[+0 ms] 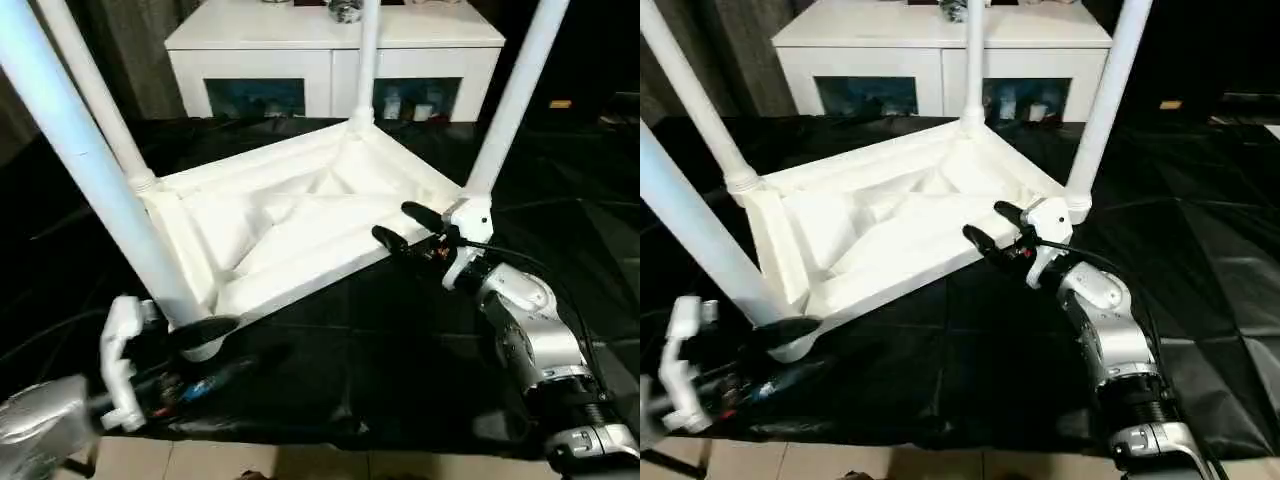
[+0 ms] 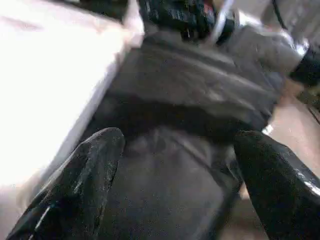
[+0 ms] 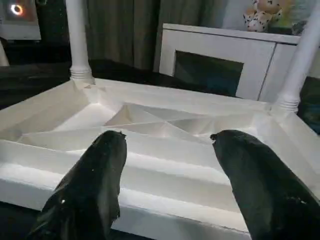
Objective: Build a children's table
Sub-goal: Rotate table base
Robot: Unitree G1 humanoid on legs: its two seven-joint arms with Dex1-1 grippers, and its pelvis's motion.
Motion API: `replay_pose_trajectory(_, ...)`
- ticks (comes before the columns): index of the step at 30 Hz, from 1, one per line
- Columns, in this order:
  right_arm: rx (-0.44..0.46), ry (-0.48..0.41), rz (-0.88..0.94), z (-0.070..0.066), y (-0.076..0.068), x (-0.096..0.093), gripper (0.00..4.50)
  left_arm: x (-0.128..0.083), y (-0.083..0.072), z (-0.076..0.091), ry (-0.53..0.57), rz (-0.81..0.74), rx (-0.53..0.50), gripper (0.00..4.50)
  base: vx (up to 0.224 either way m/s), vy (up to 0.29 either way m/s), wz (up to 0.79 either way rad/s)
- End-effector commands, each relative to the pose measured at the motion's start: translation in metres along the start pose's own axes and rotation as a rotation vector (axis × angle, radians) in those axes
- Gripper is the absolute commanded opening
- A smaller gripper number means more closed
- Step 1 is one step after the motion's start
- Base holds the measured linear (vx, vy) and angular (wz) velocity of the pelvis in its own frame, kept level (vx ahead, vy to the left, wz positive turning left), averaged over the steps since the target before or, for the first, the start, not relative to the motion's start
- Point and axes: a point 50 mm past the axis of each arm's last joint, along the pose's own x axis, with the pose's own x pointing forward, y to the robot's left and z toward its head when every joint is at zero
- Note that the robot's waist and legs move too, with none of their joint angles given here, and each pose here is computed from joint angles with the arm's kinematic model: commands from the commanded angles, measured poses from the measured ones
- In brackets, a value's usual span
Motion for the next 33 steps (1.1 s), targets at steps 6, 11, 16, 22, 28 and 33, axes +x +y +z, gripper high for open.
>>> replay_pose_trajectory(6, 0.007, 0.016, -0.004, 0.002, 0.000, -0.006, 3.19, -0.041, 0.018, 0.002, 0.015, 0.127, -0.030, 4.46, 0.000, 0.000, 0.00)
replay_pose_trajectory(11, 0.015, 0.028, -0.012, 0.000, 0.000, -0.010, 3.19, -0.068, 0.034, 0.012, -0.021, 0.259, 0.016, 4.46, 0.000, 0.000, 0.00)
replay_pose_trajectory(16, 0.019, 0.047, -0.015, -0.005, 0.002, -0.012, 3.19, -0.059, 0.048, 0.033, -0.151, 0.311, 0.107, 4.46, 0.000, 0.000, 0.00)
replay_pose_trajectory(22, 0.026, 0.115, -0.072, -0.019, 0.000, -0.018, 3.19, -0.028, 0.049, 0.042, -0.218, 0.183, 0.071, 4.46, 0.000, 0.000, 0.00)
replay_pose_trajectory(28, 0.033, 0.125, -0.109, -0.021, -0.002, -0.019, 3.19, -0.006, 0.054, 0.043, -0.211, 0.166, 0.083, 4.46, 0.000, 0.000, 0.00)
replay_pose_trajectory(33, 0.027, 0.302, -0.259, -0.045, -0.010, -0.023, 3.19, 0.022, 0.048, 0.054, -0.233, 0.098, 0.101, 4.46, 0.000, 0.000, 0.00)
